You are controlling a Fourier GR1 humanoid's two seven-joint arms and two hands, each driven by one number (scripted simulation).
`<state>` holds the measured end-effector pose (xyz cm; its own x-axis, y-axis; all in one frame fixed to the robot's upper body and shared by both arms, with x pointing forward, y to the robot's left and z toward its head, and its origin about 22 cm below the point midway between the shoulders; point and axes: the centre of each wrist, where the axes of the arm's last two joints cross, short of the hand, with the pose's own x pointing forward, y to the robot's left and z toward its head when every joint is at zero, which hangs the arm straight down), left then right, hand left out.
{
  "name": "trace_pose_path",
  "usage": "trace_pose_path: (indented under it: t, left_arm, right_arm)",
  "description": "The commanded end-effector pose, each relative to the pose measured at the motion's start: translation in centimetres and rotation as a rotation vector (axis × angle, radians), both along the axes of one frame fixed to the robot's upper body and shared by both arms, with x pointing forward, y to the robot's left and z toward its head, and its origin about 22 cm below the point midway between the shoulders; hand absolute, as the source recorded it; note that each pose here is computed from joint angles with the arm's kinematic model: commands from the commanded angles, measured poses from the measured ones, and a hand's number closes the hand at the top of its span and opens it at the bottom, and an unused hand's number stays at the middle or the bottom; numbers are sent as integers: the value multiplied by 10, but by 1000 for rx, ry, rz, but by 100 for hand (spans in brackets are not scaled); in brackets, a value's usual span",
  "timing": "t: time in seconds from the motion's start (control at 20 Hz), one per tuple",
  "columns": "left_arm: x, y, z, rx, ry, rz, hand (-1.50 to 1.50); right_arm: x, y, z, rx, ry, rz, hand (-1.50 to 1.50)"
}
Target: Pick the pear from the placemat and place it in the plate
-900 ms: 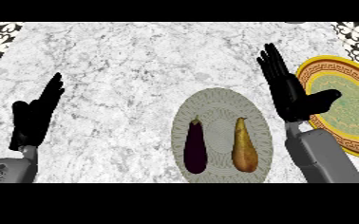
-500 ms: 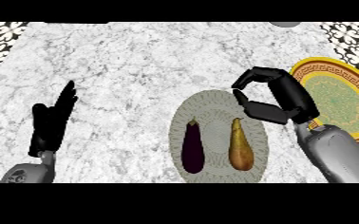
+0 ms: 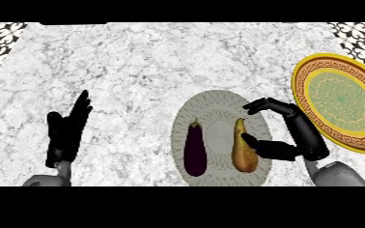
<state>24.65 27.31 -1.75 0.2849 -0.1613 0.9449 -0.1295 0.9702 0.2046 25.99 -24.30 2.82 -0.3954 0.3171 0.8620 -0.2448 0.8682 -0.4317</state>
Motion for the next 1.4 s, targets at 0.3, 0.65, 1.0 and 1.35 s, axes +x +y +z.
trace_pose_path:
  t: [0.3, 0.65, 1.0, 1.35]
  left_arm:
    - [7, -19, 8, 4, 11, -21, 0]
    - [-10, -18, -2, 5, 1, -12, 0]
    - [1, -27, 0, -3, -6, -17, 0]
    - [6, -38, -3, -11, 7, -18, 0]
  right_arm:
    - [-11, -36, 10, -438, -71, 178, -150]
    - [-2, -8, 69, -787, -46, 137, -150]
    - [-3, 31, 78, -1024, 184, 243, -150]
    - [0, 70, 63, -1077, 252, 252, -150]
